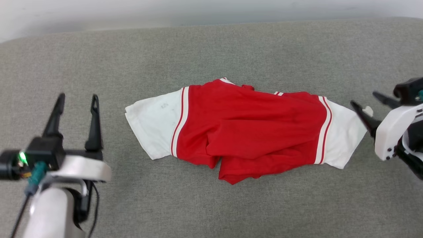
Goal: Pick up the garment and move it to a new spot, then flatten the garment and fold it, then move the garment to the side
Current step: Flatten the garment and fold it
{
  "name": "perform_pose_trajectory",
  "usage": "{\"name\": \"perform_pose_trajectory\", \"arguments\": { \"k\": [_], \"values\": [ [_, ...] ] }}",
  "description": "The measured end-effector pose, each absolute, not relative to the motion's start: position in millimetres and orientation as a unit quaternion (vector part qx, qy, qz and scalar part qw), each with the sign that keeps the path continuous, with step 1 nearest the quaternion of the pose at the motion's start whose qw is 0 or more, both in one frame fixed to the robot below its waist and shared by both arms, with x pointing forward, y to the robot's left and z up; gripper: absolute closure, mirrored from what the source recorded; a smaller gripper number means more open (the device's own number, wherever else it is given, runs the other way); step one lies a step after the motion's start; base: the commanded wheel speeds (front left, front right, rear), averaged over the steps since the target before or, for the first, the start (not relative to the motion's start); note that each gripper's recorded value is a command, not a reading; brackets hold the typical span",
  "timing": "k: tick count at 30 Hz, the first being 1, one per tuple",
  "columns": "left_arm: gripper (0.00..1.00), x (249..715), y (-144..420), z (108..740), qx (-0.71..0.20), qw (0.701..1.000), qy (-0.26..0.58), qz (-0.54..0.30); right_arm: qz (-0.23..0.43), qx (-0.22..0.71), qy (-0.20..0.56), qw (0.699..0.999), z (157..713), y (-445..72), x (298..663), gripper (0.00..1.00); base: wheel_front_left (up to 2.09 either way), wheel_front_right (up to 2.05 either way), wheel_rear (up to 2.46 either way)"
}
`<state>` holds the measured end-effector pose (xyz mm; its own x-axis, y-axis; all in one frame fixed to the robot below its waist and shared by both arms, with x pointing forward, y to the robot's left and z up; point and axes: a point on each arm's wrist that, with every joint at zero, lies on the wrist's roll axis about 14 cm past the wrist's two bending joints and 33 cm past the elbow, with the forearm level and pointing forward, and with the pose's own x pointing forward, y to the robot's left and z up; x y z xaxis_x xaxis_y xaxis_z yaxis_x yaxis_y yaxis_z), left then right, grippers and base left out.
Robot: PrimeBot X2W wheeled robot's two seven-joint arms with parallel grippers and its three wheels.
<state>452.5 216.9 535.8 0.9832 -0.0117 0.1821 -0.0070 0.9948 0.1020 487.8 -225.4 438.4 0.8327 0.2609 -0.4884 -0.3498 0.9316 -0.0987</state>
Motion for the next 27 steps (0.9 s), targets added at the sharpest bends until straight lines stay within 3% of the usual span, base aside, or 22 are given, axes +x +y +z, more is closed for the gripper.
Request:
{"name": "perform_pose_trajectory", "arguments": {
  "k": [6,12,20,27],
  "values": [
    [0.0,488.3,214.1,571.5,0.104,0.988,-0.102,-0.054,0.127,-0.083,0.073,0.986,500.0,-233.6,513.6,0.0,0.0,0.0,0.0],
    [0.0,523.3,203.5,585.7,0.136,0.984,-0.052,-0.099,0.094,-0.079,-0.012,0.992,528.4,-237.7,519.3,0.0,0.0,0.0,0.0],
    [0.0,546.4,179.6,548.1,0.153,0.966,0.109,-0.177,0.078,-0.072,-0.043,0.993,528.1,-221.8,504.2,0.0,0.0,0.0,0.0],
    [0.0,536.4,174.5,487.4,0.131,0.911,0.319,-0.228,0.072,-0.085,-0.019,0.994,518.9,-216.4,496.9,0.0,0.0,0.0,0.0]
  ]
}}
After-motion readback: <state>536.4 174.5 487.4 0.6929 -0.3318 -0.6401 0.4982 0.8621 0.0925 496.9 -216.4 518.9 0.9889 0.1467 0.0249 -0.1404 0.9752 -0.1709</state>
